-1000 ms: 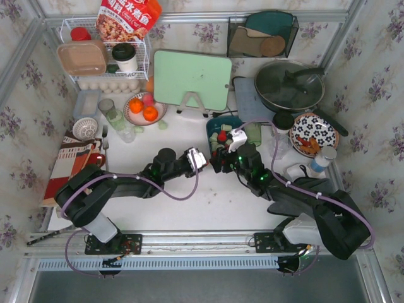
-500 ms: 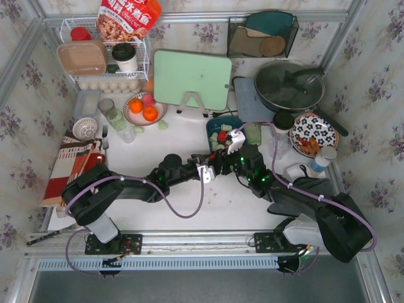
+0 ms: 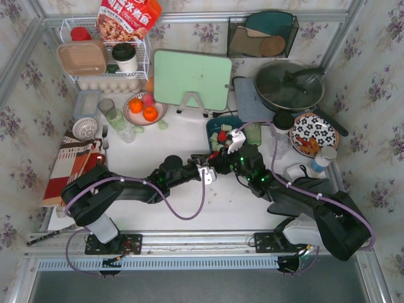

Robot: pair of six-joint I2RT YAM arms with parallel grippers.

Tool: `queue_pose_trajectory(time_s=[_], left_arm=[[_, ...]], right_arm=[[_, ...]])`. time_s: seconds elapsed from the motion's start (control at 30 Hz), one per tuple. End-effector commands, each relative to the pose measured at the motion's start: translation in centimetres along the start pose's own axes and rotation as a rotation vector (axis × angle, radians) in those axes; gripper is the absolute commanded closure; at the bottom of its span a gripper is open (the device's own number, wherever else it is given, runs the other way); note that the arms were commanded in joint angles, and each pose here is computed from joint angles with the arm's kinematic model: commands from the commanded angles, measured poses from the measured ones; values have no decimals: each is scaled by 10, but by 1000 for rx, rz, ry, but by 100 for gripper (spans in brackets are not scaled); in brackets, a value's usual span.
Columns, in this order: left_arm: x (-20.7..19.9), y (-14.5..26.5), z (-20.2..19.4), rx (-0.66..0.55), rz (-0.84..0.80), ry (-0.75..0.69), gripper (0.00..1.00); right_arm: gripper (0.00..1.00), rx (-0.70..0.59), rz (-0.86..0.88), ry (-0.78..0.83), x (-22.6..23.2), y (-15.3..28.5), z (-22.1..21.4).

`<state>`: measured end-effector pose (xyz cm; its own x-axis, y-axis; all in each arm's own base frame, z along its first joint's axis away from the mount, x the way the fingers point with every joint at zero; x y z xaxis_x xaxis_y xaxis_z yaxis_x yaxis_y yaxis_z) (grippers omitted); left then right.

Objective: Mix the coffee capsules in the storage basket

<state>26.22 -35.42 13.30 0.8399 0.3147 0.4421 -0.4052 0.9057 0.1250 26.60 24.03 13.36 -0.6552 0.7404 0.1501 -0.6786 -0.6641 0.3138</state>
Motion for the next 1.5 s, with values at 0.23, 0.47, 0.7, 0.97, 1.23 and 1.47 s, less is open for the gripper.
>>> queue_pose_trajectory(time_s=[0.23, 0.47, 0.7, 0.97, 1.23, 1.47], left_arm=[[5, -1, 15, -58, 31, 2, 23], [18, 15, 19, -49, 123, 22, 1], [50, 47, 19, 52, 340, 155, 1], [79, 103, 26, 132, 536, 410, 1], [107, 160, -7, 201, 851, 828, 1], [111, 171, -33, 290, 887, 964, 1]], right_arm=[[84, -73, -77, -6, -11, 0, 17], [85, -109, -333, 4, -49, 11, 34], [83, -44, -637, 4, -128, -7, 32], [77, 16, -535, -49, -162, -80, 36], [58, 73, -440, -136, -161, -132, 19], [39, 61, -388, -126, -150, -121, 27]])
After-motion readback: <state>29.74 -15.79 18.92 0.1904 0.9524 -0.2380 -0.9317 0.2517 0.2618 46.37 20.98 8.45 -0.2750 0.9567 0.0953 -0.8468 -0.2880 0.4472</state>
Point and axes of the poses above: each gripper's point midway between its finger pads, its own y axis back along the fingers, its own x axis along the line the jaws close on, z = x × y, the point moved 2 cm from there along y, back along the fingers, and after that the axes turned 15 degrees about y, right-handed, at the moved point
